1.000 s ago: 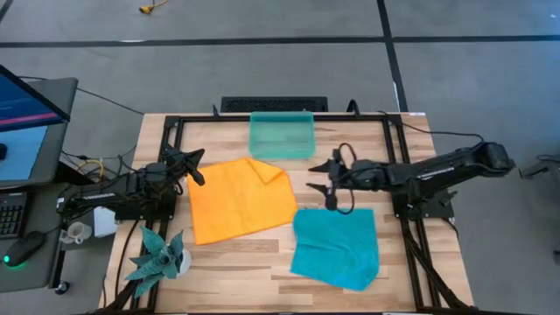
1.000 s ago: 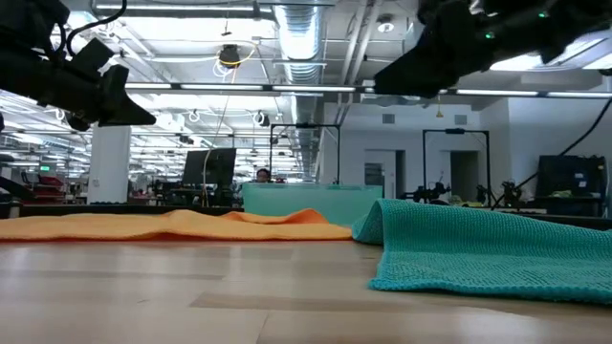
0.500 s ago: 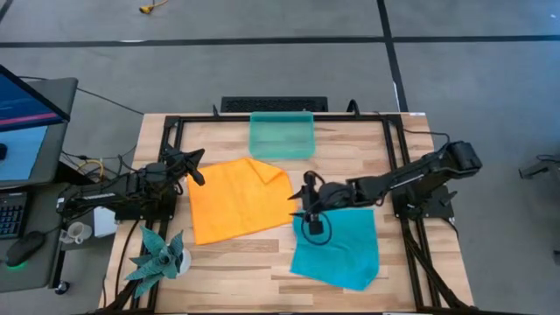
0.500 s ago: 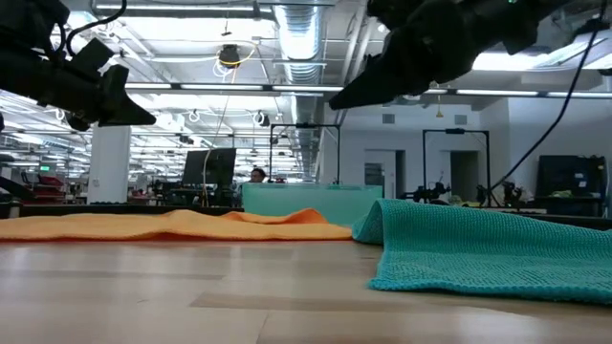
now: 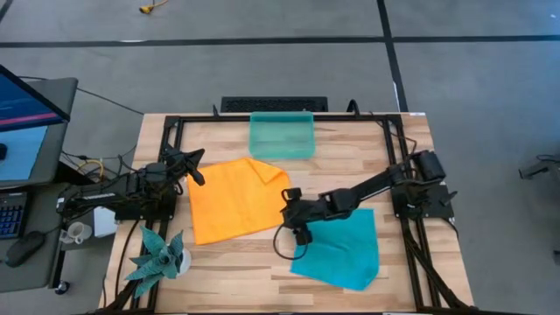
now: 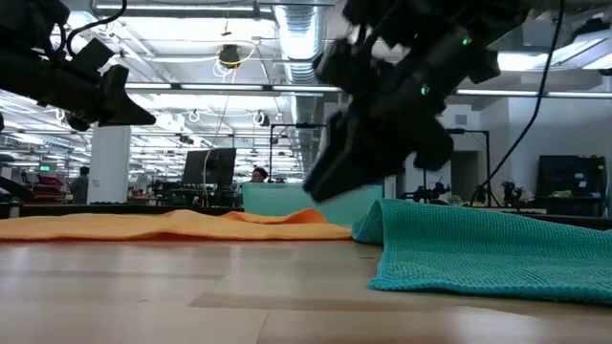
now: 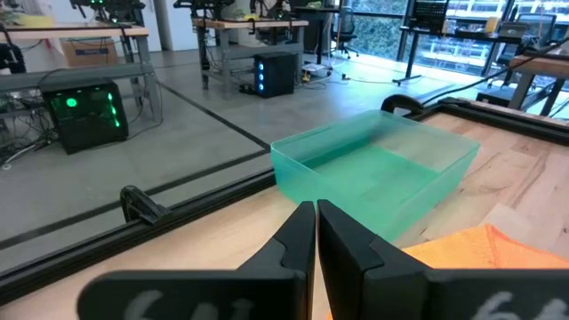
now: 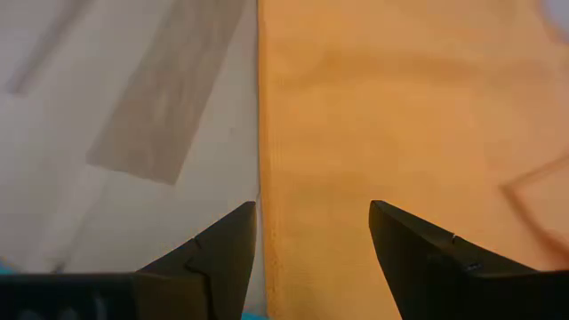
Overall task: Roll microfiber towels into tight, uniform cylinder then place into a basket
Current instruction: Roll the yellow microfiber cloth on the table
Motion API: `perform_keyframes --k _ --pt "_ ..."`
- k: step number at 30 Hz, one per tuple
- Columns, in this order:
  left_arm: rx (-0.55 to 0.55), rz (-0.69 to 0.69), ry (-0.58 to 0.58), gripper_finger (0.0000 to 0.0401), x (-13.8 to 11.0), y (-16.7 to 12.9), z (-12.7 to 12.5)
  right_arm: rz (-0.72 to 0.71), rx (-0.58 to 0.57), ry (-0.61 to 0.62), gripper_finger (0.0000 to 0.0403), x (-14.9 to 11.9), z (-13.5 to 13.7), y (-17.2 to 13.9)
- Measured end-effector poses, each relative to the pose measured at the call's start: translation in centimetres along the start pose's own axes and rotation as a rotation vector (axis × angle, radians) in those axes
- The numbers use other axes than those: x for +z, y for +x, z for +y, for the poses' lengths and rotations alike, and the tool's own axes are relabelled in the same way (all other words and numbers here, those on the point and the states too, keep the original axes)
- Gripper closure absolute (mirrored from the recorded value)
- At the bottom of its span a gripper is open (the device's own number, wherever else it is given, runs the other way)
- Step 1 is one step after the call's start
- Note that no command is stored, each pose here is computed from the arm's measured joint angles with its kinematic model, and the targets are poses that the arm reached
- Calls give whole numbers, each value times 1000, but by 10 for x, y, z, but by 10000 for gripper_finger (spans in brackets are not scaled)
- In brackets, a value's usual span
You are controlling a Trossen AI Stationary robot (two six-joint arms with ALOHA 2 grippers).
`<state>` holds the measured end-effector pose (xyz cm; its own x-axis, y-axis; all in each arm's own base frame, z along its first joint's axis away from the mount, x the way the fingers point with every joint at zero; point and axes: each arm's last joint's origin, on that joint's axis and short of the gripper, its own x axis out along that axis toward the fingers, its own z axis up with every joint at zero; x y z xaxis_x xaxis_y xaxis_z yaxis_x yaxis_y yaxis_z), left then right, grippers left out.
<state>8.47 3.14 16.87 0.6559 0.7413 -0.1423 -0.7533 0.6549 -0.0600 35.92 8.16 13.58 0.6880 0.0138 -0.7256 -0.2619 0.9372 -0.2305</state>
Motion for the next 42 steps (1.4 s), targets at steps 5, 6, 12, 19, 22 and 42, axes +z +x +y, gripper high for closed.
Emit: perform_keyframes --k 5,6,12,19,22,42 --pt "0 0 0 395 0 0 0 110 16 -15 159 -4 2 15" --pt "0 0 0 395 0 0 0 130 16 -18 159 -4 2 16" --pt "0 0 0 395 0 0 0 190 -25 38 159 -3 -5 20" --pt "0 0 -1 395 0 0 0 228 -37 105 161 -8 -13 19" --pt "0 0 0 395 0 0 0 237 -45 111 181 -9 -16 20" --pt "0 0 -1 395 0 0 0 245 -52 106 378 -12 -19 19"
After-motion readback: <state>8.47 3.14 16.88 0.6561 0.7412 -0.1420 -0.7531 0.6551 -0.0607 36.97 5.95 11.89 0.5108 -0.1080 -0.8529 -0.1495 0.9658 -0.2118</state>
